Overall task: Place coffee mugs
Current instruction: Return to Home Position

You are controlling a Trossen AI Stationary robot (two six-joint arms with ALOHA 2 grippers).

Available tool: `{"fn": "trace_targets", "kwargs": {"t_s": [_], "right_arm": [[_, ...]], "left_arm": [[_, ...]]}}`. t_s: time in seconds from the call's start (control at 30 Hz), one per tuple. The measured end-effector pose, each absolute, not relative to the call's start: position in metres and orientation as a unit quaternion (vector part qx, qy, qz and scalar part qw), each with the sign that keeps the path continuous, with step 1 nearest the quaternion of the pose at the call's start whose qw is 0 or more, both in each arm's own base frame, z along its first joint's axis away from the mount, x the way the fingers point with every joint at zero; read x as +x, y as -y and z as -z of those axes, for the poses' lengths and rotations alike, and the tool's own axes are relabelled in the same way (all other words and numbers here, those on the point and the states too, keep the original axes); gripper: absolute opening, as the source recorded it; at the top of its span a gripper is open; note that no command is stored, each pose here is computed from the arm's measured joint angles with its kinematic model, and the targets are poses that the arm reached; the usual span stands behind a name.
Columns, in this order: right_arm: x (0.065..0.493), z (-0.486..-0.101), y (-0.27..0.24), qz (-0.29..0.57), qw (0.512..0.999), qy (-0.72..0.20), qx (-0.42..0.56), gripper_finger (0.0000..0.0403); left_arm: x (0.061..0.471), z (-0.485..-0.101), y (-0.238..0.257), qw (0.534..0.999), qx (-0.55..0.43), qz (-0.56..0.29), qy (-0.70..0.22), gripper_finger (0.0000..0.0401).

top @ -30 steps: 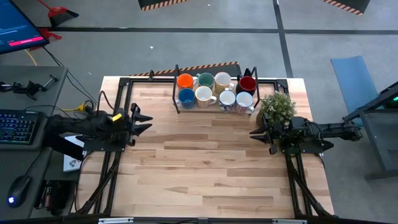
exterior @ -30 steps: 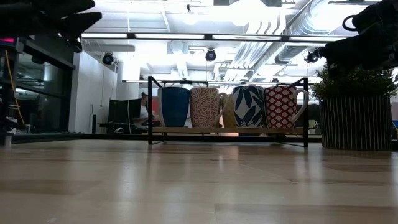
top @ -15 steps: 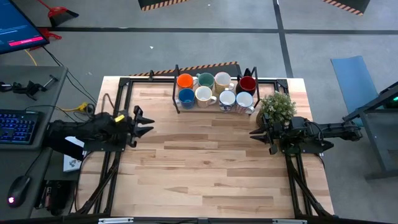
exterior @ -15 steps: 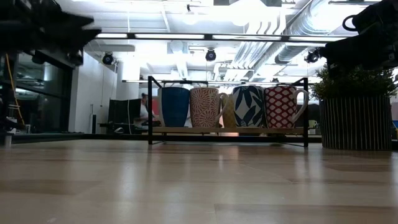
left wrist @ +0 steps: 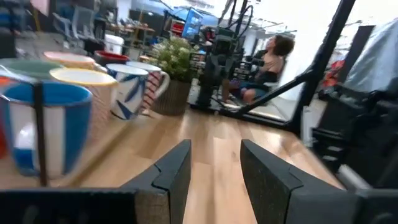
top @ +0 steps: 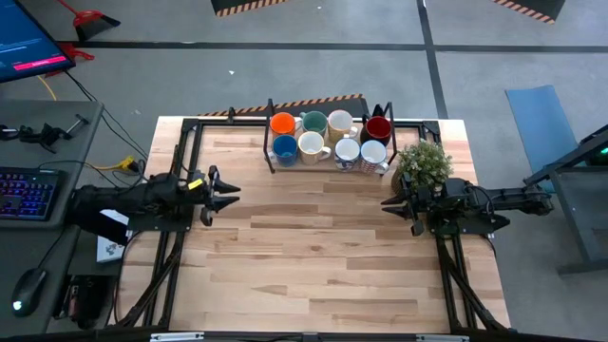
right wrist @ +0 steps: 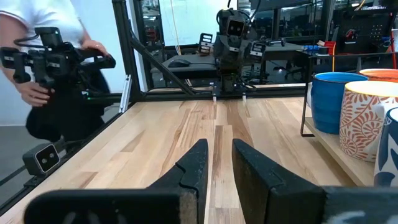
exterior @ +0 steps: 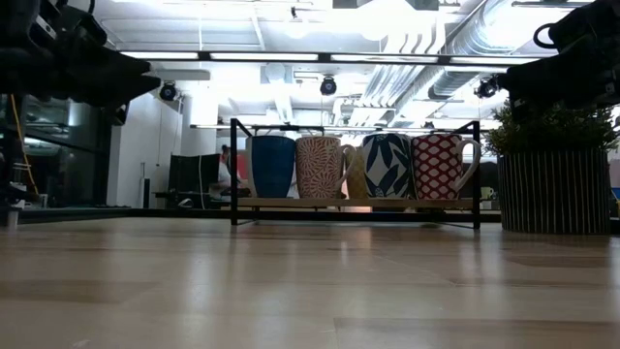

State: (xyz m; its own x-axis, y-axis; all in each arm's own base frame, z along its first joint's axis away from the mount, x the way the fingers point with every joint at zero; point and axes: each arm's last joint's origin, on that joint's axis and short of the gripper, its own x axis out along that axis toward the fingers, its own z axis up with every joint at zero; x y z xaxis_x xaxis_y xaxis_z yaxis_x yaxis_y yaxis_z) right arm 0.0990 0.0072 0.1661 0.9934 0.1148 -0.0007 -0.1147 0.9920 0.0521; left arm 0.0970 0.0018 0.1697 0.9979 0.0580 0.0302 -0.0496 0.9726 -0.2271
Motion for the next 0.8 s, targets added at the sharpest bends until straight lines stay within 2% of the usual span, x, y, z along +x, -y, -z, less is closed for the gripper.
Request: {"fn": "trace_targets", "kwargs": {"t_s": [0.1, 0.27, 0.8], "right_arm": [[0.099, -0.166, -0.007, -0.057, 0.998, -0.002, 0.026, 0.0059], [0.099, -0.166, -0.007, -0.057, 0.998, -0.002, 0.026, 0.0059], [0.099, -0.166, -0.007, -0.058, 0.998, -0.002, 0.026, 0.0059]], "left_arm": [[0.097, -0.174, -0.004, 0.994, -0.089, -0.048, 0.041, 0.0129], [0.096, -0.181, -0.006, 0.989, -0.102, -0.067, 0.078, 0.0129], [0.096, -0.18, -0.006, 0.989, -0.106, -0.067, 0.074, 0.0129]]}}
